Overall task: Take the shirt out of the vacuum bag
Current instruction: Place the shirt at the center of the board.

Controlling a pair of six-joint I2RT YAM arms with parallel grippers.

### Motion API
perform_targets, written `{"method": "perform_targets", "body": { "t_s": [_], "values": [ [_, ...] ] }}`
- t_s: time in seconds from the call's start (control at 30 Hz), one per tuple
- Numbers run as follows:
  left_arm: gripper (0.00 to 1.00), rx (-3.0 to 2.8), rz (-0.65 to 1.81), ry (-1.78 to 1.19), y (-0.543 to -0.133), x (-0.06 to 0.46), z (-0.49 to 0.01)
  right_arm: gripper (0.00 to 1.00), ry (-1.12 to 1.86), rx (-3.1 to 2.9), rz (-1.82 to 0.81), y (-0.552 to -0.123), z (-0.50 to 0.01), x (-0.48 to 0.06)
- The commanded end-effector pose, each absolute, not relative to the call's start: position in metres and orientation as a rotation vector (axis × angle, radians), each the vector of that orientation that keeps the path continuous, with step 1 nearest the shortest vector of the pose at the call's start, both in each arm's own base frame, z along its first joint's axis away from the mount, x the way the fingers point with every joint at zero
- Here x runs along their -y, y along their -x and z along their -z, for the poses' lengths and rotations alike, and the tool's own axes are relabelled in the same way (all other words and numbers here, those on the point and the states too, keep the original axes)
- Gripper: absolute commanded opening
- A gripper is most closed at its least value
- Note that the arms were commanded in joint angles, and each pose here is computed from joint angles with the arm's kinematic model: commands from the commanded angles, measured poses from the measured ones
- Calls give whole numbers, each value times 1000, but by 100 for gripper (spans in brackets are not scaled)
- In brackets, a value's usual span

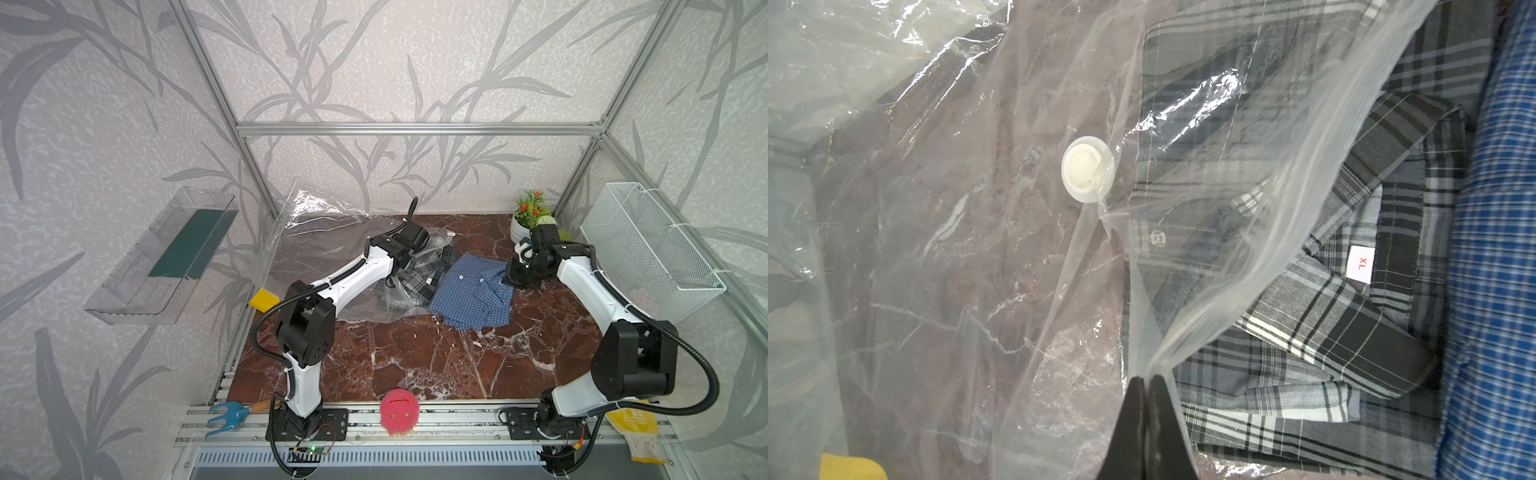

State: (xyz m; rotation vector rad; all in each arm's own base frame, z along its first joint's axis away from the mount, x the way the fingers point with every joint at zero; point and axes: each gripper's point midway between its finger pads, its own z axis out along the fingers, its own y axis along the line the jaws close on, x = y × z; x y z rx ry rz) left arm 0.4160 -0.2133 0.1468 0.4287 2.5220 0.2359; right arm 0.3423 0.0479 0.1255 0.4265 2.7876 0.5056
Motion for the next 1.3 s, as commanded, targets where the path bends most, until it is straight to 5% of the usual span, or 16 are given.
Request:
{"method": "perform_targets", "body": {
  "t_s": [0.0,0.47,0.9,1.13,1.27],
  "values": [
    [0,-2535,-239,-392,-421,208,-141,0,-488,-2826,-345,-329,-104,-8],
    [0,-2541,-253,-382,-418,196,-146,0,-394,-2949,-142,-379,-39,30],
    [0,-2539,-241,-370,-416,196,-155,7,-426,-2910,-167,-393,-40,27],
    [0,-2543,-197,-376,-416,204,-152,52,-375,-2807,-119,-393,-102,27],
    [0,-2538,-198,-385,-415,205,-154,59,-329,-2750,-78,-389,-135,23]
  ]
}}
